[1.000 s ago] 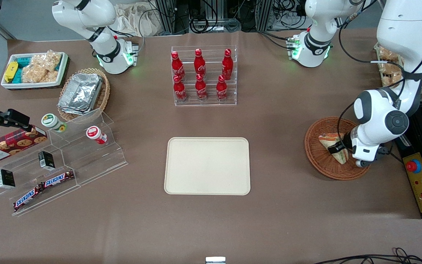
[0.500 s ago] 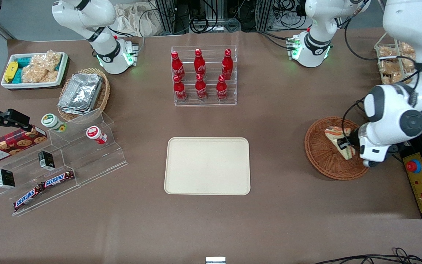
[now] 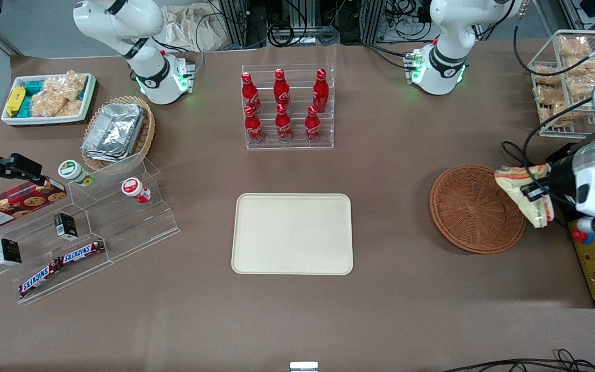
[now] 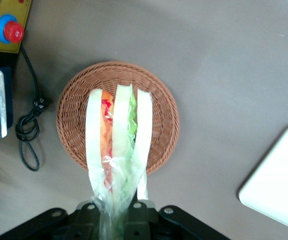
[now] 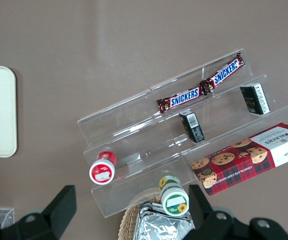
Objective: Place sandwich from basket to tray
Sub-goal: 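Lift the sandwich up out of the basket with the left gripper, then carry the sandwich over the cream tray and lower it onto it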
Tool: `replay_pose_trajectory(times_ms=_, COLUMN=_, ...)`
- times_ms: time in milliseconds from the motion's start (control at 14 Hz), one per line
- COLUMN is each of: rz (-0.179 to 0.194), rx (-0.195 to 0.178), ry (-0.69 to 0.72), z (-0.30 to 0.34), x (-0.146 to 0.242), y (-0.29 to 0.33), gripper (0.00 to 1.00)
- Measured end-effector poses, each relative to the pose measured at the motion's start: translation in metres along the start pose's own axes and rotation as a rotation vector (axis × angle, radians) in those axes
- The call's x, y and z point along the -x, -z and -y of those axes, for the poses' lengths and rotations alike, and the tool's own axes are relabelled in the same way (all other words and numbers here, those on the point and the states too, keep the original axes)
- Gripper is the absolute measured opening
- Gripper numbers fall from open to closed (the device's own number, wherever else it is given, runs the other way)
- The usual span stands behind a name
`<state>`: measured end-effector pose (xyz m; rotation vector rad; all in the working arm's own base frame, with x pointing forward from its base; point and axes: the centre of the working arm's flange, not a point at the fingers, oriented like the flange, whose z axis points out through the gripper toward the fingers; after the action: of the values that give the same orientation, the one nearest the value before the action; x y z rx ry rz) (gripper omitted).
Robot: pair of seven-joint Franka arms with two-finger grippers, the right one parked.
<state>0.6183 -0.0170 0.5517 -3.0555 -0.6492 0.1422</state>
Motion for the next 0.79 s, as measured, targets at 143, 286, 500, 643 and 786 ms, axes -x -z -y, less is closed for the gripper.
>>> replay_pose_trajectory(times_ms=143, rz=-0.022, rx=0.016, ry=-0.050, z=-0.013, x=0.007, y=0.017, gripper=0.15)
replay_pose_trajectory(times_ms=286, rz=-0.024, rx=0.031, ry=-0.124, z=-0.046, x=0.019, y=0.011, gripper=0.15)
replay_pose_trajectory(times_ms=500, rz=-0.031, rx=0.074, ry=-0.271, z=-0.132, x=0.044, y=-0.034, gripper=0.15)
replay_pose_trajectory(times_ms=643, rz=-0.020, rx=0.090, ry=-0.361, z=-0.195, x=0.069, y=-0.080, gripper=0.15)
replay_pose_trajectory(times_ms=786, rz=-0.004, rx=0.105, ry=-0.416, z=-0.250, x=0.094, y=-0.131, gripper=0.15)
